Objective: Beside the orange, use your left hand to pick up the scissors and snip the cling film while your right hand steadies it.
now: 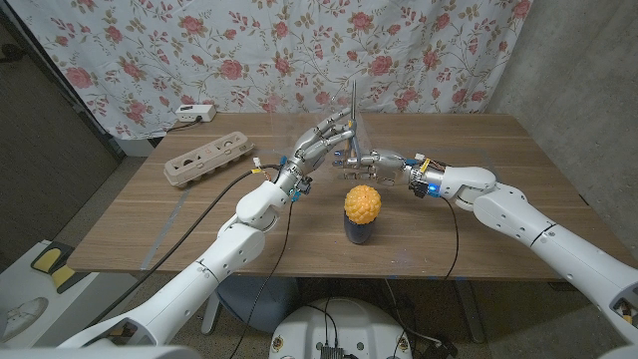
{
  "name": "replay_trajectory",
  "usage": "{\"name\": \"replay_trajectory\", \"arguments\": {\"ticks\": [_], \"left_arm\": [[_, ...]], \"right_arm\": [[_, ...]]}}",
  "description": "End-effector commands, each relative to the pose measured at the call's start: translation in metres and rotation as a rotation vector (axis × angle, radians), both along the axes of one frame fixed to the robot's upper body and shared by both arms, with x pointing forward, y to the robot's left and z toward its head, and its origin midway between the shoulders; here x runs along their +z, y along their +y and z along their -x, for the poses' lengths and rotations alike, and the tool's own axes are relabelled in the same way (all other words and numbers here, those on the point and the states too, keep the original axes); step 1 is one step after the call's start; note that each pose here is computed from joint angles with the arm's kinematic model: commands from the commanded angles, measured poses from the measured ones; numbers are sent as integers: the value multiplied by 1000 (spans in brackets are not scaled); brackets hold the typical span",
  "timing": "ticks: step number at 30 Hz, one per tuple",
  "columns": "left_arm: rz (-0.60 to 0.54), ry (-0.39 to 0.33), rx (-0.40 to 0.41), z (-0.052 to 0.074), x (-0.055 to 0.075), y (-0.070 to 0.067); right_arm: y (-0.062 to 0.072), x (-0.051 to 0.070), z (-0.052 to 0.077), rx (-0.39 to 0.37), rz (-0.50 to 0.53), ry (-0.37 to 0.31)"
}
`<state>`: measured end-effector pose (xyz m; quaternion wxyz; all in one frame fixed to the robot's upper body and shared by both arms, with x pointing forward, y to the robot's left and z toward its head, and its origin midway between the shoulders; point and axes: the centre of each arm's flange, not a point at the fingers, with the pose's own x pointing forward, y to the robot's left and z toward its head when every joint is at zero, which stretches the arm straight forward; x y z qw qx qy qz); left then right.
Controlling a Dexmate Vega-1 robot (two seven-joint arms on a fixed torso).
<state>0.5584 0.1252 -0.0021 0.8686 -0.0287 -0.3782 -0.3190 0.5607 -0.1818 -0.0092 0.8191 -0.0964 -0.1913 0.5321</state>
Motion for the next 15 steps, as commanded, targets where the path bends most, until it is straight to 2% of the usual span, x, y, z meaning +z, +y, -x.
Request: {"name": "replay_trajectory", "arguments": {"ticks": [1, 15], "left_arm": [[5, 2, 2, 0, -3, 2], [8, 0, 7, 2, -4, 4]], "right_arm": [[0, 1, 3, -7, 12, 3], [-1, 0, 3, -32, 13, 6]]}}
